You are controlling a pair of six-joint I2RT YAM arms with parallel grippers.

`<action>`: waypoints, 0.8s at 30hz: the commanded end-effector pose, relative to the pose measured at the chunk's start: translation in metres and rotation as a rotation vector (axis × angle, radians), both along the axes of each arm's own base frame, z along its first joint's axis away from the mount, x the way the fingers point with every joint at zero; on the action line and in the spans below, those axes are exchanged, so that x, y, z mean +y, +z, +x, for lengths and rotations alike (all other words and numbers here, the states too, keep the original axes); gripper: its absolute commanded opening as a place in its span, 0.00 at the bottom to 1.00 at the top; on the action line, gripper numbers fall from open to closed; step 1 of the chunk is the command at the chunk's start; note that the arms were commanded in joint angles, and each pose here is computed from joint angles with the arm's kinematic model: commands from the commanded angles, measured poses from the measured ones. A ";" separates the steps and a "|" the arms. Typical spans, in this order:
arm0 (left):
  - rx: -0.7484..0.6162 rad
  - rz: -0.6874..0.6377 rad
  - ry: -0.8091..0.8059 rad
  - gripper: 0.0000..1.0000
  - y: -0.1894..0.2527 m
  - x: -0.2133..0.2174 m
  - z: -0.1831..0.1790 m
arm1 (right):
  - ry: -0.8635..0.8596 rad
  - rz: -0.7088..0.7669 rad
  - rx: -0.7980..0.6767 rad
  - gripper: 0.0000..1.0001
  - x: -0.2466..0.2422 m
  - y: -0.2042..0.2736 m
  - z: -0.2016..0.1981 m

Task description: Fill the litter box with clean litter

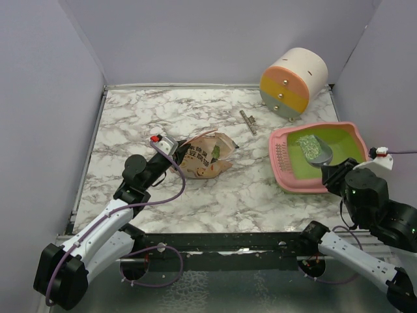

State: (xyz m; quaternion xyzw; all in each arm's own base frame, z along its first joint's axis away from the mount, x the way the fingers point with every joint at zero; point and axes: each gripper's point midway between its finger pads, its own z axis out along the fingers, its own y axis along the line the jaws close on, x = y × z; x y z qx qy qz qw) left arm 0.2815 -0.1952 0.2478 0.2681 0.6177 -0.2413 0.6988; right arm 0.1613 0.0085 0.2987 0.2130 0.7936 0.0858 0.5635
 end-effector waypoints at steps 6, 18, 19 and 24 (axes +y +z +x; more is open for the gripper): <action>-0.041 -0.043 -0.026 0.20 0.018 -0.005 -0.003 | -0.115 -0.007 -0.063 0.01 -0.044 0.029 -0.020; -0.048 -0.045 -0.033 0.21 0.021 -0.007 -0.006 | -0.088 -0.134 -0.078 0.01 -0.055 0.045 -0.021; -0.049 -0.046 -0.035 0.20 0.021 -0.007 -0.006 | -0.088 -0.149 -0.077 0.01 -0.056 0.045 -0.021; -0.038 -0.040 -0.049 0.20 0.019 -0.010 -0.007 | -0.082 -0.152 -0.092 0.01 -0.062 0.047 -0.026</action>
